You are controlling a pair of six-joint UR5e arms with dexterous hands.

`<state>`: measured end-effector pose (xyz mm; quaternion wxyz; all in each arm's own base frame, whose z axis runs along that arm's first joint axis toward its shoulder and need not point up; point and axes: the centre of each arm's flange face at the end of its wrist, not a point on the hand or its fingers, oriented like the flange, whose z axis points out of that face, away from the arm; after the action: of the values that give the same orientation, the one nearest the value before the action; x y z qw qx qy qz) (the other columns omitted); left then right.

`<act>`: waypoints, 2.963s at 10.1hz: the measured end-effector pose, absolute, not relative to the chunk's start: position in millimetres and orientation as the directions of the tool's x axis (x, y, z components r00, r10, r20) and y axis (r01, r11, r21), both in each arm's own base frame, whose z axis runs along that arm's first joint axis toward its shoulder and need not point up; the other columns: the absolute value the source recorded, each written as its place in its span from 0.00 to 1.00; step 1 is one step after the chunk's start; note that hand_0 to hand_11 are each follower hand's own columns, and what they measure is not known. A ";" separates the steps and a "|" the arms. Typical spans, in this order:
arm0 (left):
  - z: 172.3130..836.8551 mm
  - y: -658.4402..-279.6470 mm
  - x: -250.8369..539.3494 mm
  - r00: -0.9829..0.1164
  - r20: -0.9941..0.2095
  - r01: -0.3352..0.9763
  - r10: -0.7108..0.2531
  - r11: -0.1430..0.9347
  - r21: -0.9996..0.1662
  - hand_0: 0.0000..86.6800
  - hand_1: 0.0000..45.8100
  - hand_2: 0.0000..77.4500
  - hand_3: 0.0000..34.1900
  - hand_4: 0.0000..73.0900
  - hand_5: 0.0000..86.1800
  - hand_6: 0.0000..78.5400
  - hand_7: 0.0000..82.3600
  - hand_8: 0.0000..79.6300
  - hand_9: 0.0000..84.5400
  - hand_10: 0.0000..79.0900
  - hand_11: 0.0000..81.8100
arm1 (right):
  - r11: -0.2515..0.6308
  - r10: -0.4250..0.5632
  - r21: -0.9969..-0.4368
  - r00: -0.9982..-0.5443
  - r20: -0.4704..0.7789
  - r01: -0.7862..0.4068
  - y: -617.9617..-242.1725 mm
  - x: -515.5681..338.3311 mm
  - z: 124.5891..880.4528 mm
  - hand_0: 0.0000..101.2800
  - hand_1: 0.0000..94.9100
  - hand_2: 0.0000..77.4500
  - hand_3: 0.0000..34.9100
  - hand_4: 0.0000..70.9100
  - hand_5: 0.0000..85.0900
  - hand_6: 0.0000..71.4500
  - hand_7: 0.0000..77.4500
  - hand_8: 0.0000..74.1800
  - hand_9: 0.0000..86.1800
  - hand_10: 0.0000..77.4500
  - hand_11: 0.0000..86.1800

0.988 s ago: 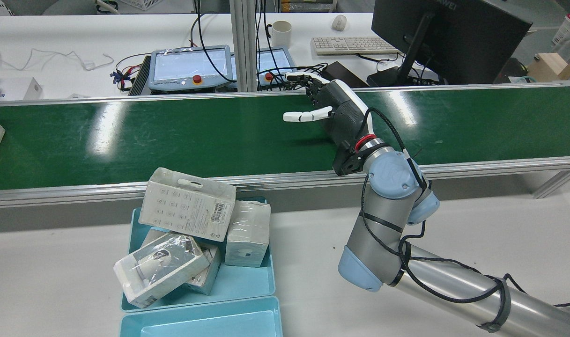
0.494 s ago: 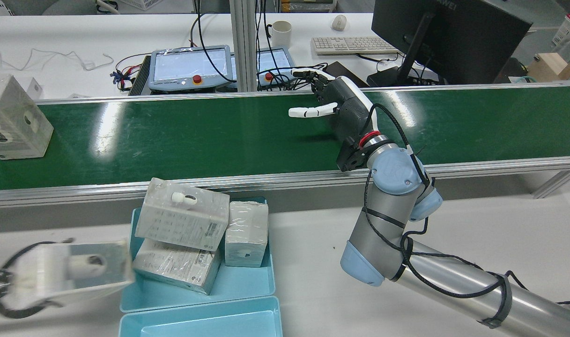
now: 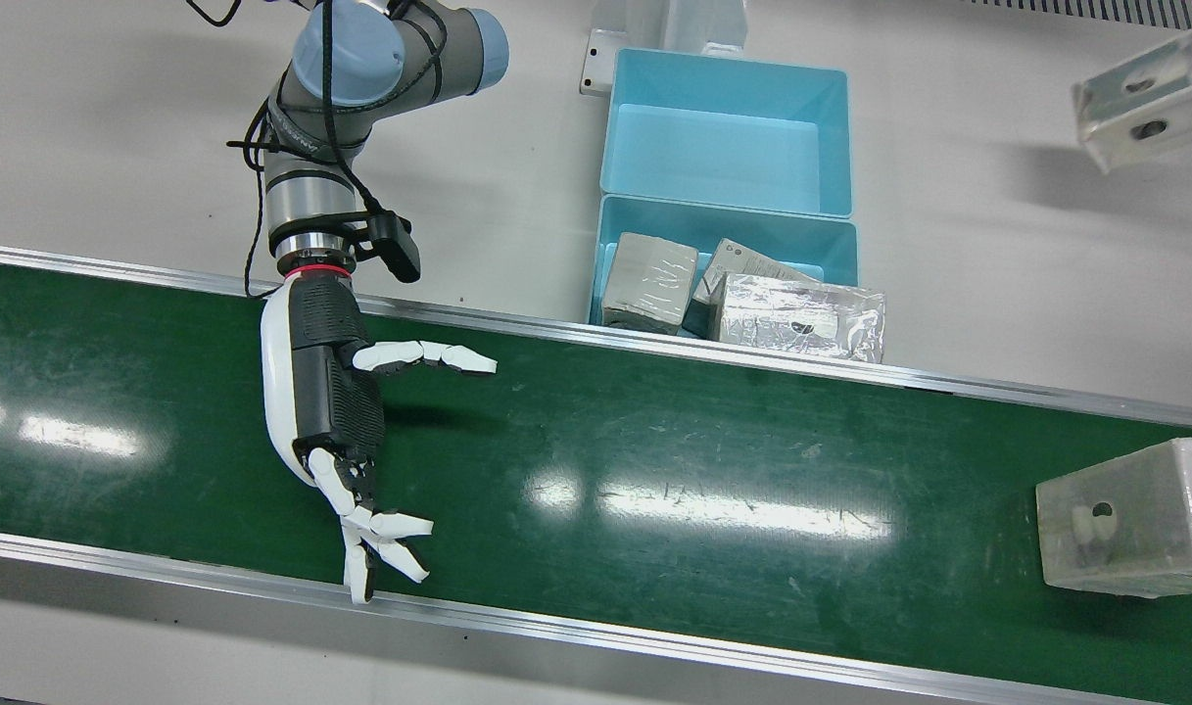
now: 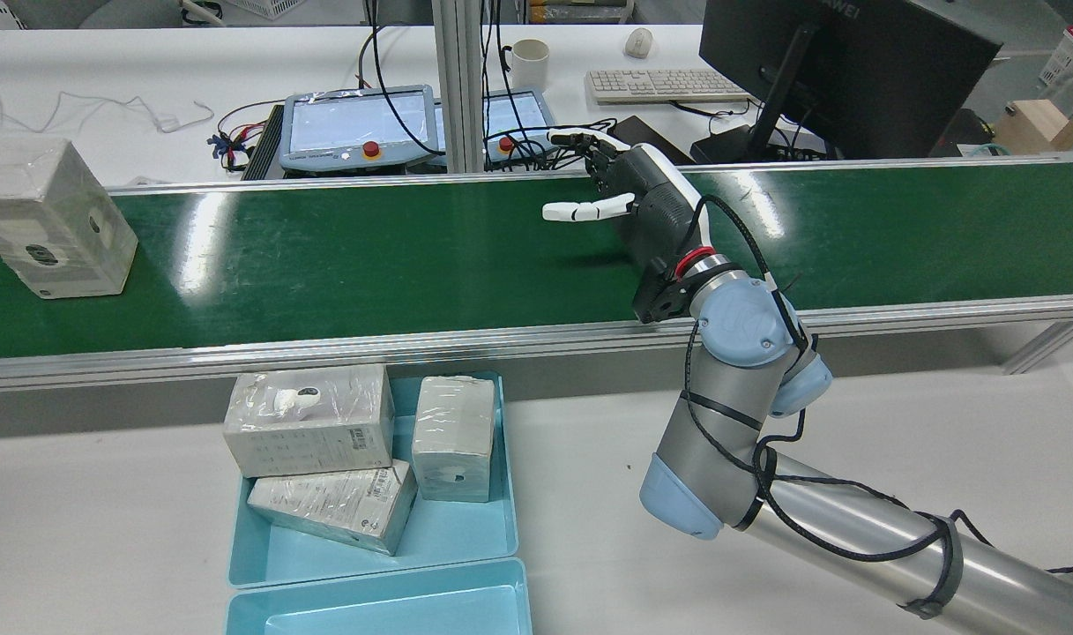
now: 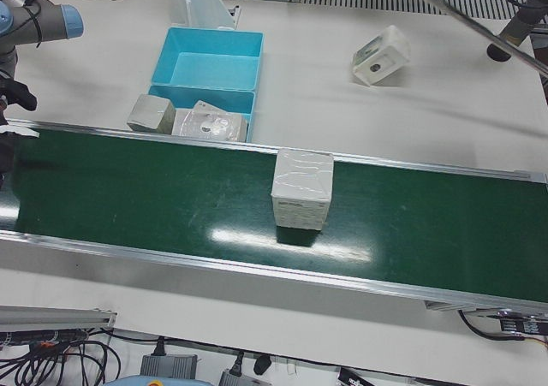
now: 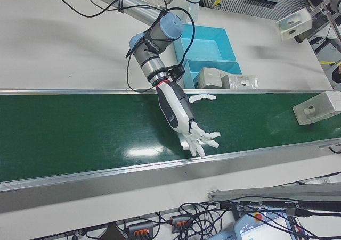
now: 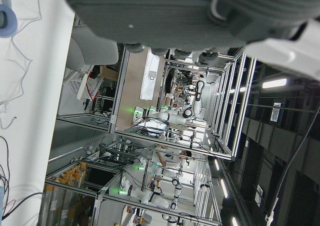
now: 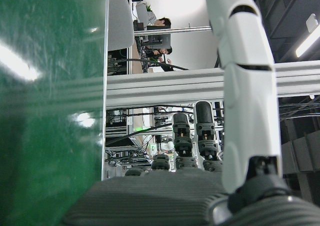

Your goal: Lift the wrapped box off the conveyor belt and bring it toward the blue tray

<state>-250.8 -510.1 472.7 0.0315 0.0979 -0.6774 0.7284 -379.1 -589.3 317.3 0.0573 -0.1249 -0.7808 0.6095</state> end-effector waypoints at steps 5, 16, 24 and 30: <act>472.7 -510.1 -250.8 -0.979 0.185 -0.179 -0.087 -0.080 -0.981 0.00 0.00 0.01 0.00 0.00 0.01 0.01 0.01 0.01 0.01 0.01 0.01 | 0.261 0.271 -0.950 -0.958 -0.096 0.169 -592.0 -384.5 315.2 0.48 0.13 0.11 0.00 0.24 0.35 0.13 0.13 0.04 0.05 0.00 0.01; 472.8 -510.1 -250.8 -0.979 0.185 -0.179 -0.087 -0.080 -0.981 0.00 0.00 0.01 0.00 0.00 0.01 0.00 0.01 0.01 0.00 0.01 0.01 | 0.236 0.272 -0.960 -0.959 -0.084 0.151 -578.8 -358.2 288.4 0.51 0.20 0.25 0.00 0.26 0.38 0.13 0.15 0.02 0.05 0.00 0.01; 472.8 -510.1 -250.8 -0.979 0.185 -0.179 -0.087 -0.080 -0.981 0.00 0.00 0.01 0.00 0.00 0.01 0.01 0.00 0.01 0.00 0.01 0.01 | 0.212 0.283 -0.969 -0.957 -0.064 0.128 -581.6 -374.4 301.0 0.50 0.17 0.24 0.00 0.23 0.36 0.12 0.13 0.02 0.05 0.00 0.01; 472.8 -510.1 -250.8 -0.979 0.185 -0.179 -0.087 -0.080 -0.981 0.00 0.00 0.01 0.00 0.00 0.01 0.00 0.01 0.01 0.00 0.01 0.01 | 0.216 0.296 -0.967 -0.953 -0.069 0.137 -578.4 -384.1 295.6 0.50 0.19 0.20 0.00 0.23 0.37 0.13 0.13 0.02 0.05 0.00 0.01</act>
<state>-250.8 -510.1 472.8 0.0315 0.0979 -0.6774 0.7284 -384.1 -578.4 295.6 0.0651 -0.1394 -0.7771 0.6103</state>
